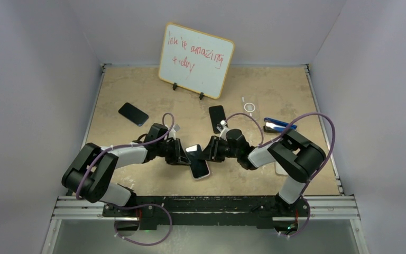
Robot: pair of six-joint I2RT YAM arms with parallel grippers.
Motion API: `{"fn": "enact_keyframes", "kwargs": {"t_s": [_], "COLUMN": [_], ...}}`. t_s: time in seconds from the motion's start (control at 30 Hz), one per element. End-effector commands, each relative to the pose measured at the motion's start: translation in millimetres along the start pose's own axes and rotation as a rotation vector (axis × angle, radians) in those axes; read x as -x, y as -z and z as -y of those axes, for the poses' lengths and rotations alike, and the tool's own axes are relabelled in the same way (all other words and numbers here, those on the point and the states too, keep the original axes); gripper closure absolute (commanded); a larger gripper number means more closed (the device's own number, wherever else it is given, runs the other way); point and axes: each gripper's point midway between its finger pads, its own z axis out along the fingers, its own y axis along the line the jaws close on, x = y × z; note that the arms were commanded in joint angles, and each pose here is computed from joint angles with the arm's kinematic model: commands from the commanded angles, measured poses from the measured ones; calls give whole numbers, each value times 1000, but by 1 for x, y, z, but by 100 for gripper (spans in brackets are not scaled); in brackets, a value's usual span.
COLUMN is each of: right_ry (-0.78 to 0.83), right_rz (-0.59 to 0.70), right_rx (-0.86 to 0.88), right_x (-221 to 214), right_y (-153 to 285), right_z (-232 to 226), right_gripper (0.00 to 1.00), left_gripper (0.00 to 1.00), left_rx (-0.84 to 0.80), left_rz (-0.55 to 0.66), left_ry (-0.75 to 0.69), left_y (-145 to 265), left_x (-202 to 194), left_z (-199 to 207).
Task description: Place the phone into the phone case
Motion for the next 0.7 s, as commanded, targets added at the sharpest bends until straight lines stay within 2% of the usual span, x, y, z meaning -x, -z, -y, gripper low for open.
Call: {"fn": "enact_keyframes", "kwargs": {"t_s": [0.0,0.2,0.3,0.33,0.4,0.53,0.67], "right_ry": [23,24,24,16,21,40,62], "right_rz": [-24,-11,-30,-29,-9,33,98], "right_rx": [151,170,184,190,207,250,290], "right_x": [-5,-2,-6,-6,-2,13,34], "right_y": [-1,0,1,3,7,22,44], "right_z": [-34,-38,-40,-41,-46,-65,-89], "right_gripper": [61,74,92,98,100,100,100], "left_gripper": [91,90,90,87,76,48,30], "left_rx": [-75,-86,-96,-103,-113,-149,-207], "left_rz": [-20,-14,-5,0,24,70,153], "left_ry": [-26,-23,-32,-39,-70,-124,-159], "left_y": [-2,-1,2,4,11,37,71], "left_x": [-5,-4,-3,-1,5,20,39], "left_z": [16,18,23,26,36,62,88]}}
